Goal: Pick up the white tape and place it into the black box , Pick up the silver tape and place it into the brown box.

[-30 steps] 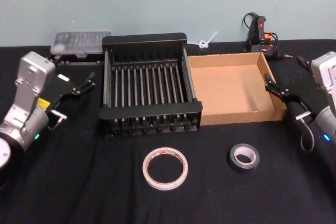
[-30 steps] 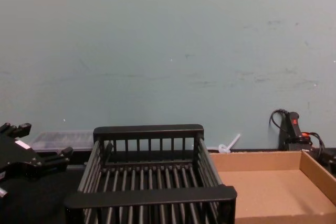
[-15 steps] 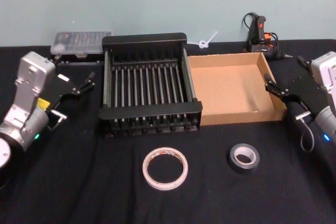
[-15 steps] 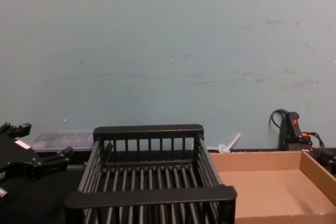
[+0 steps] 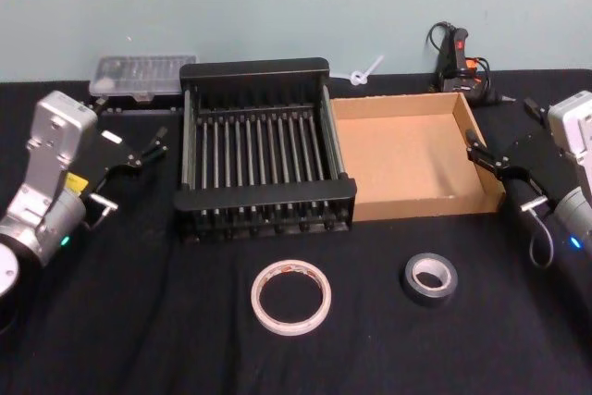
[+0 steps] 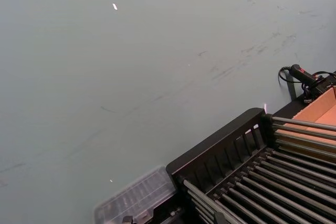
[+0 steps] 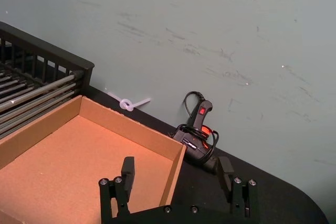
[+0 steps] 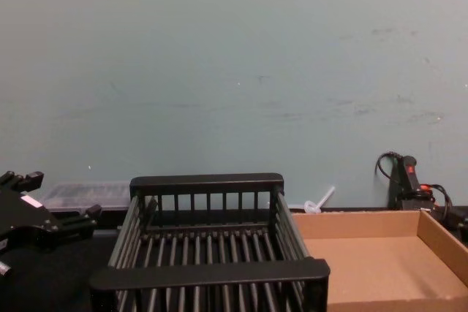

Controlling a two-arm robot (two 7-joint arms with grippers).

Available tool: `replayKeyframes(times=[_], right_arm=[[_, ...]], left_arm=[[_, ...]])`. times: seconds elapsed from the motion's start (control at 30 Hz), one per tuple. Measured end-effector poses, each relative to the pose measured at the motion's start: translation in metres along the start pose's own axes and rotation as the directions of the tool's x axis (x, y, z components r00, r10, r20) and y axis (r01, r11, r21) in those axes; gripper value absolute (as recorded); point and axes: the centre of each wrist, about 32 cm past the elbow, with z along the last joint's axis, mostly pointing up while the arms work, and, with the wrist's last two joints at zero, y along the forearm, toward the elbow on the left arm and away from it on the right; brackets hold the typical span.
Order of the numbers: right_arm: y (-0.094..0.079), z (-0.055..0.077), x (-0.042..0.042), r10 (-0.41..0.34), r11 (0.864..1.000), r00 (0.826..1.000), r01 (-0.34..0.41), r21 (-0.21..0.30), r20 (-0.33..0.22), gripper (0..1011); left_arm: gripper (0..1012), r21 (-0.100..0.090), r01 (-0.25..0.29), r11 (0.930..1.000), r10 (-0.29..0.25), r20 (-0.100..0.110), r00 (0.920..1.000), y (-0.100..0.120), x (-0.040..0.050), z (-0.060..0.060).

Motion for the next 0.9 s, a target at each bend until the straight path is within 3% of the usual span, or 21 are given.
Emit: replayKeyframes(times=[0.9], right_arm=[[0.0000, 0.0000, 0.0000, 0.000, 1.000, 1.000, 0.000, 0.000, 0.000, 1000]], left_arm=[[1001, 0.000, 0.000, 1.0000, 0.000, 0.000, 1.0000, 0.0000, 0.0000, 0.0000]])
